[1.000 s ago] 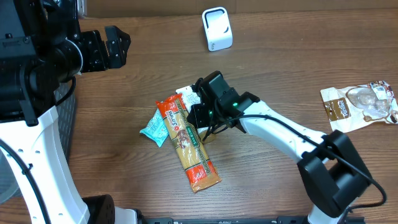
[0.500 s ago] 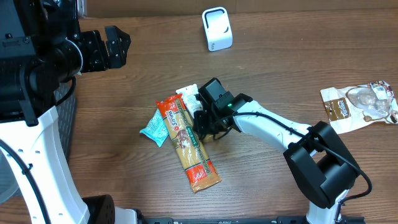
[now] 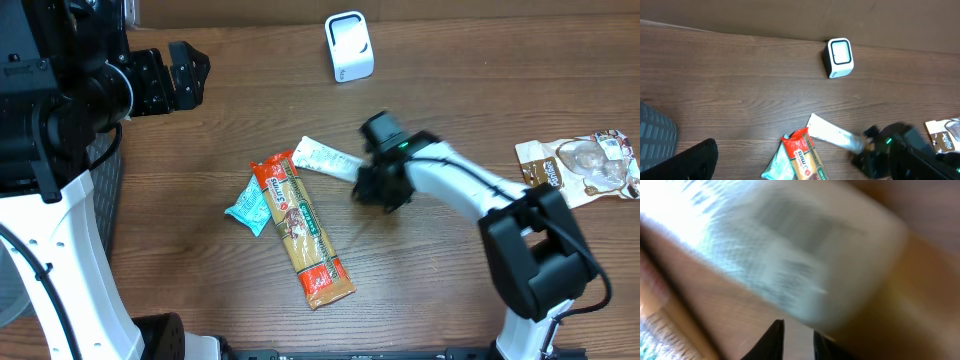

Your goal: Scan the item barcode

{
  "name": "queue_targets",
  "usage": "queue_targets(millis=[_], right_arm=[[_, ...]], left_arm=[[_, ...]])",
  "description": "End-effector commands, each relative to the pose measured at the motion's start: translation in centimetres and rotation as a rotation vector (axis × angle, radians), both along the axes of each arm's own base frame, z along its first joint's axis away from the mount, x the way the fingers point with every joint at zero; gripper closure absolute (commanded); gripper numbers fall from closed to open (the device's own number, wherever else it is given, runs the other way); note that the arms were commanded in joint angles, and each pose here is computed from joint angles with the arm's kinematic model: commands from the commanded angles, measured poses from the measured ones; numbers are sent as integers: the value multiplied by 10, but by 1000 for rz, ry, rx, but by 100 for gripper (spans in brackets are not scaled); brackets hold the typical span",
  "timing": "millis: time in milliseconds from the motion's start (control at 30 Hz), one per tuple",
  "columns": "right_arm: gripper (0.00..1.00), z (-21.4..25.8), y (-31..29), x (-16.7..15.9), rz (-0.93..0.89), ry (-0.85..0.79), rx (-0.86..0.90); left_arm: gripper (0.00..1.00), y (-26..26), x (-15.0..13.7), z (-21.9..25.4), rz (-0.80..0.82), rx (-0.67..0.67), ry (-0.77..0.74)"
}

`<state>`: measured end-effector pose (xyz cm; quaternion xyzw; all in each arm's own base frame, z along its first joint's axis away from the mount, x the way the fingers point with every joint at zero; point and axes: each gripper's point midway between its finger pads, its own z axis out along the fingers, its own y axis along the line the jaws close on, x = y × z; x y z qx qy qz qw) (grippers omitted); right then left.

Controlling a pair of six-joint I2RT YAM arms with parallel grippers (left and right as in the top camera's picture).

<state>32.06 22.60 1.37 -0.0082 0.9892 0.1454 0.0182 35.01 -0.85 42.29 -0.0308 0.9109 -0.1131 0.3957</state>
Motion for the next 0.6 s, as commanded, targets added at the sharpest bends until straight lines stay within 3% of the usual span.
queue_targets(millis=[0, 167, 267, 433, 567], right_arm=[[71, 1, -36, 33, -55, -55, 6], [55, 20, -33, 60, -71, -87, 236], [43, 32, -15, 57, -51, -67, 351], [37, 26, 6, 51, -191, -19, 300], [11, 19, 12, 61, -424, -55, 199]], left_arm=[[0, 5, 1, 3, 11, 7, -10], [0, 5, 1, 3, 11, 7, -10], [0, 5, 1, 3, 11, 7, -10], [1, 5, 1, 3, 11, 7, -10], [0, 5, 1, 3, 12, 7, -10]])
